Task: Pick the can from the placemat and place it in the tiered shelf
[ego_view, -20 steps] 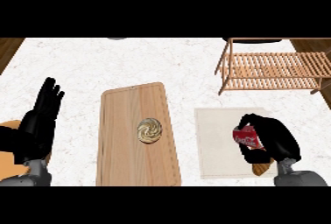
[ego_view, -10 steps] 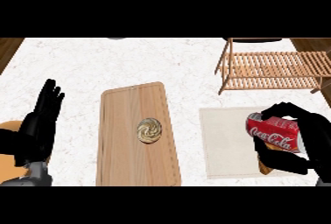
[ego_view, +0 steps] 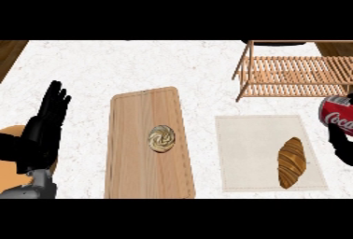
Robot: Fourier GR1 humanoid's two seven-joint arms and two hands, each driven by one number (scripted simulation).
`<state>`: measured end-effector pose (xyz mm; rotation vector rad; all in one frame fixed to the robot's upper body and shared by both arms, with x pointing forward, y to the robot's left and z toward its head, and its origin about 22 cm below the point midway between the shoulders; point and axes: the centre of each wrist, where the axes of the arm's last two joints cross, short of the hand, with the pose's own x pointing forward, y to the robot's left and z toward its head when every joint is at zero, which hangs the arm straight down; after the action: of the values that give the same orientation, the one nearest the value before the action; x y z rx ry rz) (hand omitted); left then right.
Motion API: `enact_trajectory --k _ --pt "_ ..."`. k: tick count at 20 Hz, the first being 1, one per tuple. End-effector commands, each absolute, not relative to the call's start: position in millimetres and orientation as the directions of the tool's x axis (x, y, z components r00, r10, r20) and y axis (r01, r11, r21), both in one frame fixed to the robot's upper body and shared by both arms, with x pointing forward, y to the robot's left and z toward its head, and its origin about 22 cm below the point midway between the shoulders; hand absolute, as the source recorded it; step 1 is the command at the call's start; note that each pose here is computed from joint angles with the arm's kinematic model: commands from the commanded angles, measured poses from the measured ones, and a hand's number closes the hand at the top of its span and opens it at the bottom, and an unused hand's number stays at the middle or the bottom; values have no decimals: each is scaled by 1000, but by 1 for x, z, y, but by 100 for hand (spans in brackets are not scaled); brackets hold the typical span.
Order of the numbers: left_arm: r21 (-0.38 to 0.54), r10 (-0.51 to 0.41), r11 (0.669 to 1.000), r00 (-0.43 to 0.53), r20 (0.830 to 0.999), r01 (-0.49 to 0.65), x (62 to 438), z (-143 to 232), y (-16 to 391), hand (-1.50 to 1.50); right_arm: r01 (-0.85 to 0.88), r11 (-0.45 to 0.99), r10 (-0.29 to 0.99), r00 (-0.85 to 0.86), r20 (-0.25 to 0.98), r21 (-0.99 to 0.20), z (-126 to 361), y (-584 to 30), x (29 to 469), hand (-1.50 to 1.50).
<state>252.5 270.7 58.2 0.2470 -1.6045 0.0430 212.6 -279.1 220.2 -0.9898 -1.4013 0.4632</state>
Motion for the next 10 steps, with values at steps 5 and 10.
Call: enact_trajectory --k 5,10 --pt "128 -135 975 -30 990 -181 266 66 267 0 350 535 761 195 619 -769 227 -326 224 150" --pt "131 -140 973 -32 990 -187 261 57 250 0 386 529 747 211 631 -755 211 -333 283 150"
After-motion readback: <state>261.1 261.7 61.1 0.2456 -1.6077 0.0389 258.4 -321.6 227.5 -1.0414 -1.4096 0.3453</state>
